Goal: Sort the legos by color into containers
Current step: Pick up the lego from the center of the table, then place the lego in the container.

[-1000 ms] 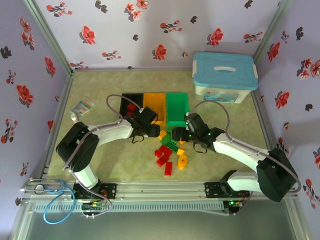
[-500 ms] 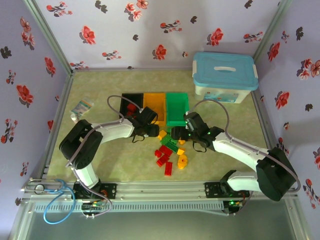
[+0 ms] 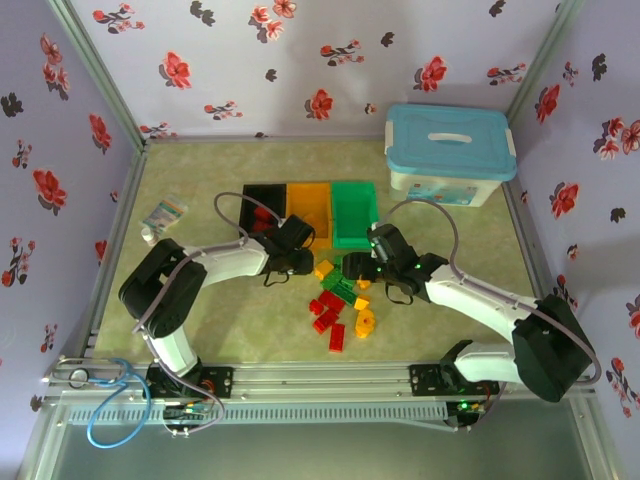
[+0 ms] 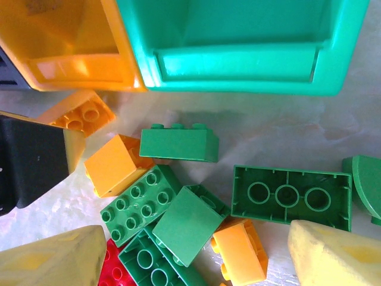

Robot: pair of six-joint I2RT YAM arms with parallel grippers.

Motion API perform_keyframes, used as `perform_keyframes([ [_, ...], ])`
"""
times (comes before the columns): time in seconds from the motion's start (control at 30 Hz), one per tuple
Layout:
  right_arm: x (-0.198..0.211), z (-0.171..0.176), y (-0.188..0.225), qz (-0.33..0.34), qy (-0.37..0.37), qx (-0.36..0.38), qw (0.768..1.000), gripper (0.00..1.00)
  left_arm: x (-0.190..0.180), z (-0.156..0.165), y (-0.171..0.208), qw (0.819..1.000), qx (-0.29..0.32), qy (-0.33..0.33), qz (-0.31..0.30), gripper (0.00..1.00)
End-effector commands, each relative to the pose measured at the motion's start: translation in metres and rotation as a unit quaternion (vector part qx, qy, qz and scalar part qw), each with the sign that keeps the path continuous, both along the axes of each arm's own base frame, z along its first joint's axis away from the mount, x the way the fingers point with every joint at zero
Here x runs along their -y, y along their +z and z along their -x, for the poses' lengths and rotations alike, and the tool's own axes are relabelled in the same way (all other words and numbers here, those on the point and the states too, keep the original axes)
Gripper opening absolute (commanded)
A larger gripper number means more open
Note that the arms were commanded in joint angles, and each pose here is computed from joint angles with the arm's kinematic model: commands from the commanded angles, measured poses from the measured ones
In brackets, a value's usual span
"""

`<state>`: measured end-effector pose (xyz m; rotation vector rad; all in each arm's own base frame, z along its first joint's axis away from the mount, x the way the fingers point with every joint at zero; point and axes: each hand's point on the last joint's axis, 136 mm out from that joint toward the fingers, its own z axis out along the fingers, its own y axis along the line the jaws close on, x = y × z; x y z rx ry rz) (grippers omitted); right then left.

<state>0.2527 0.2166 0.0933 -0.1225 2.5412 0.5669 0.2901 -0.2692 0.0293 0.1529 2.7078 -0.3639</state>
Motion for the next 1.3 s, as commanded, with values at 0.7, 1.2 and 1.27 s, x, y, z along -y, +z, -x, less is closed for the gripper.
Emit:
perform_keyframes([
  [0.7,-0.006,-0.001,0.007,-0.013,-0.005,0.01,1.0,0.8,-0.01,0.0,0.074,0.997,0.079,-0.007,0.006,0.19],
  [1.2,0.001,0.003,0.009,-0.008,-0.009,0.016,1.0,0.8,0.005,-0.063,0.085,0.997,0.082,-0.013,-0.01,0.22],
  [1.27,0.001,0.003,0.009,-0.007,-0.008,0.016,1.0,0.8,0.006,-0.069,0.085,0.997,0.081,-0.012,-0.015,0.26],
])
